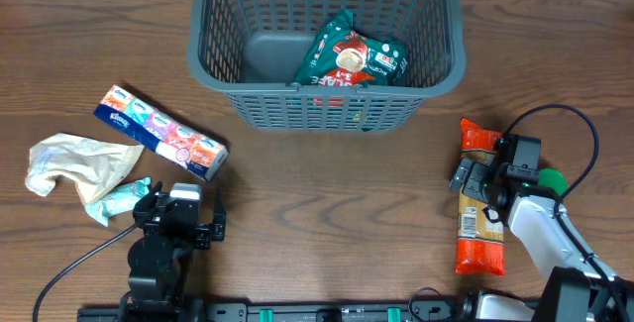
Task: Pack container
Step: 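Return the right gripper and grasp the orange spaghetti pack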
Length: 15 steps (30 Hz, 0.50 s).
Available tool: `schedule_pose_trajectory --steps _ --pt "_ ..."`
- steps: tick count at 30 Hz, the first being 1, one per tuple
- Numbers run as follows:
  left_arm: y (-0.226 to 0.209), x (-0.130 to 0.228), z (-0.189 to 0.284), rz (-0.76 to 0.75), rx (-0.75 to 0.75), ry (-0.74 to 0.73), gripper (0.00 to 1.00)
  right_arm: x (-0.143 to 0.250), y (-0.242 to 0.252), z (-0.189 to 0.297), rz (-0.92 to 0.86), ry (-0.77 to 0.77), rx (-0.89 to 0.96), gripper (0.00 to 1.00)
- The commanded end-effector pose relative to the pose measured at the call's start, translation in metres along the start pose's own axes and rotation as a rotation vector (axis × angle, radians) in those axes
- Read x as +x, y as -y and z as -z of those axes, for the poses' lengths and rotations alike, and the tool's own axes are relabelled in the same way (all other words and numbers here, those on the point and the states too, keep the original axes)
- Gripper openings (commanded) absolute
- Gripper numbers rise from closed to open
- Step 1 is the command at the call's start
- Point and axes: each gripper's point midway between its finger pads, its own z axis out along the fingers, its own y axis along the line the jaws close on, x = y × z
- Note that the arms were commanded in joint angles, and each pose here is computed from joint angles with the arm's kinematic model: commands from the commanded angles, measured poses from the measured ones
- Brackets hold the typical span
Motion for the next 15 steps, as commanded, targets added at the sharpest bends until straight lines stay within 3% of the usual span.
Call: schedule_pose_trajectory --steps 1,8,15 --pt "0.001 0.007 -0.003 0.004 0.001 -0.015 0.98 0.01 0.001 -0.006 0.027 -0.032 0.01 0.98" --pt "0.001 0.007 -0.003 0.004 0.001 -0.015 0.99 0.022 0.003 -0.015 0.032 -0.089 0.022 0.95" --pt "0.001 0.007 -0.003 0.004 0.001 -0.015 0.98 0.031 0.004 -0.022 0.036 -0.13 0.03 0.72"
